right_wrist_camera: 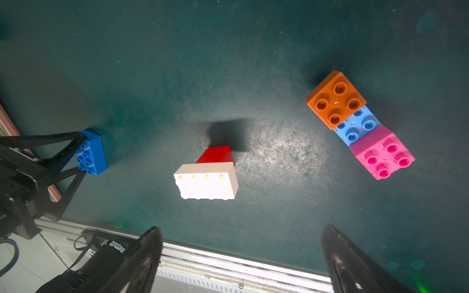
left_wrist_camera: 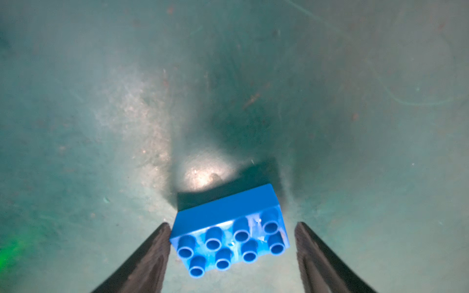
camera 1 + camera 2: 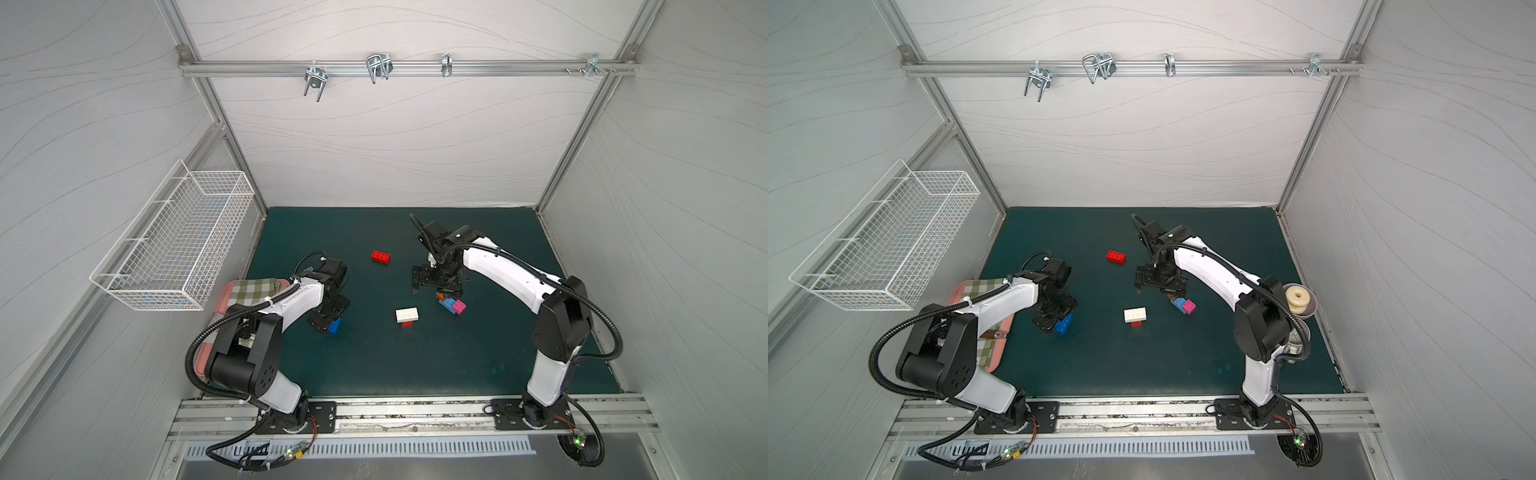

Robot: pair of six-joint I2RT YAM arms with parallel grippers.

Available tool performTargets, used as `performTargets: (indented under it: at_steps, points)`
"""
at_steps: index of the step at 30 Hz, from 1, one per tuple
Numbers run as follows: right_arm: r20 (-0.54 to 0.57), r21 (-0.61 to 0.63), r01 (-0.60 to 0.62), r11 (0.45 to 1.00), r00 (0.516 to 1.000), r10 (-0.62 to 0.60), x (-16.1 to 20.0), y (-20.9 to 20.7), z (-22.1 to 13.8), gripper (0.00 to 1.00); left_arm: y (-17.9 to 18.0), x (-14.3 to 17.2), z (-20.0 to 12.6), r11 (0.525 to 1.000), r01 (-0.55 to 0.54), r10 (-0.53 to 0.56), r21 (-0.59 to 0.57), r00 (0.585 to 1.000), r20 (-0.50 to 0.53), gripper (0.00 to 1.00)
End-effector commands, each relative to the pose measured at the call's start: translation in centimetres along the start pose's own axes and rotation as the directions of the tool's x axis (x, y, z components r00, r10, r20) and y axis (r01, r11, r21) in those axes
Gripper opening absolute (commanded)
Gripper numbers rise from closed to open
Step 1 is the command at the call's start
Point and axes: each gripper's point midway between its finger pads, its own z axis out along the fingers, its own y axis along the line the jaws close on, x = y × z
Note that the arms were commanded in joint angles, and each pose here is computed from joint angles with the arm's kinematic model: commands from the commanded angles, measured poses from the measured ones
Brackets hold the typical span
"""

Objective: Assemble a carrot with lego
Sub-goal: Pick up the lego brick from the center of the board.

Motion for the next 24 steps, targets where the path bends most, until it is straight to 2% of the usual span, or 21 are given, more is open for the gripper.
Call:
performTargets:
  at_steps: [1, 8, 24]
  points:
    - [0.006, -0.014, 0.000, 1.000, 1.000, 0.000, 0.1, -0.1, -0.8, 0.99, -0.6, -0.5, 0.0, 0.999, 0.036, -0.036, 0.005, 0.999, 0.009, 0.74]
    - [0.005, -0.017, 0.000, 1.000, 1.000, 0.000, 0.2, -0.2, -0.8, 0.99, -0.7, 0.0, 0.4, 0.999, 0.033, -0.033, 0.001, 0.999, -0.017, 0.72]
    - [0.004, -0.024, 0.000, 1.000, 1.000, 0.000, 0.3, -0.5, -0.8, 0.99, -0.4, 0.7, 0.3, 0.999, 0.052, -0.053, -0.013, 0.997, -0.057, 0.77]
